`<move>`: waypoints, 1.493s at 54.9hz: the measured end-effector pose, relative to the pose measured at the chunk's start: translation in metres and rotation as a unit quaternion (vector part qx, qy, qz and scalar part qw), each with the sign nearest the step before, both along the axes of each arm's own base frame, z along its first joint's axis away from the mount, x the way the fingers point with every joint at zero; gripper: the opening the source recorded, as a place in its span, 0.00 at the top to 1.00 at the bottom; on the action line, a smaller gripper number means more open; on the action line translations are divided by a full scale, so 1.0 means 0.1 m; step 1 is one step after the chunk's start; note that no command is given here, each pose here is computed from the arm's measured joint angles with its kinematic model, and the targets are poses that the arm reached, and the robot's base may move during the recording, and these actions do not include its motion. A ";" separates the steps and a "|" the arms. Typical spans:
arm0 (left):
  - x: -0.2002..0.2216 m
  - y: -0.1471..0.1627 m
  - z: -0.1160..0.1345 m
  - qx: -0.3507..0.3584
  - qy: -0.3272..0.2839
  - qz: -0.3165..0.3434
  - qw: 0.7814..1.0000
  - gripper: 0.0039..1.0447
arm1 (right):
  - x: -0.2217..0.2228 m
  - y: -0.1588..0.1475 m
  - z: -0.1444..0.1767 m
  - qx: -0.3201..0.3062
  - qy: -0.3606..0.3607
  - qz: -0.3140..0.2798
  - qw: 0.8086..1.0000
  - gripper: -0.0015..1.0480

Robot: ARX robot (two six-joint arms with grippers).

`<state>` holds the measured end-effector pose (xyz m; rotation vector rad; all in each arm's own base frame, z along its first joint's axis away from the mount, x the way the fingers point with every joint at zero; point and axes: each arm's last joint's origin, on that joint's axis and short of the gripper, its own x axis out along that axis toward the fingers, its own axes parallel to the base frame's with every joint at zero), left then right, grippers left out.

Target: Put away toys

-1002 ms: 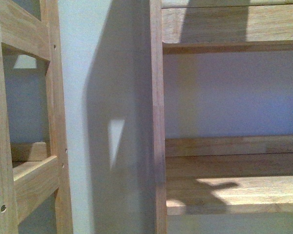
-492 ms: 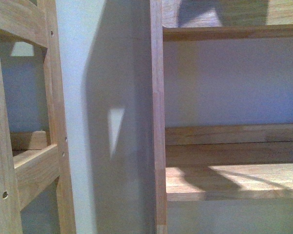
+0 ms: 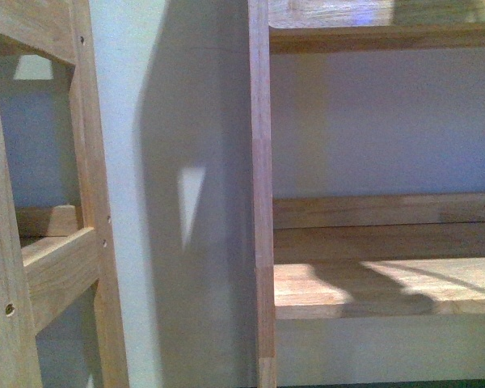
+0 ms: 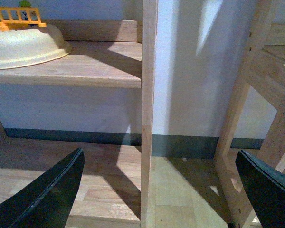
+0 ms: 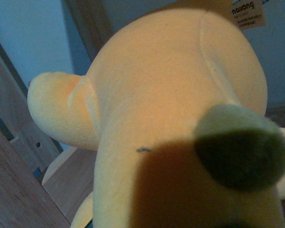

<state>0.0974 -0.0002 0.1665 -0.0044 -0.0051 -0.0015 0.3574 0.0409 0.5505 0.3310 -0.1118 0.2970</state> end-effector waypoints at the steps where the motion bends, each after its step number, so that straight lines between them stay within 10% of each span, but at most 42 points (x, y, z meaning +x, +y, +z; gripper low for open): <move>1: 0.00 0.00 0.00 0.000 0.000 0.000 1.000 0.05 | 0.00 0.00 -0.01 0.002 0.001 0.002 1.000 0.81; 57: 0.00 0.00 0.00 0.000 0.000 0.000 1.000 0.05 | 0.32 -0.02 -0.12 0.022 0.054 0.091 0.994 0.81; 82: 0.00 0.00 0.00 0.000 0.000 0.000 1.000 0.05 | 0.38 -0.17 -0.06 -0.045 -0.068 -0.026 0.996 0.08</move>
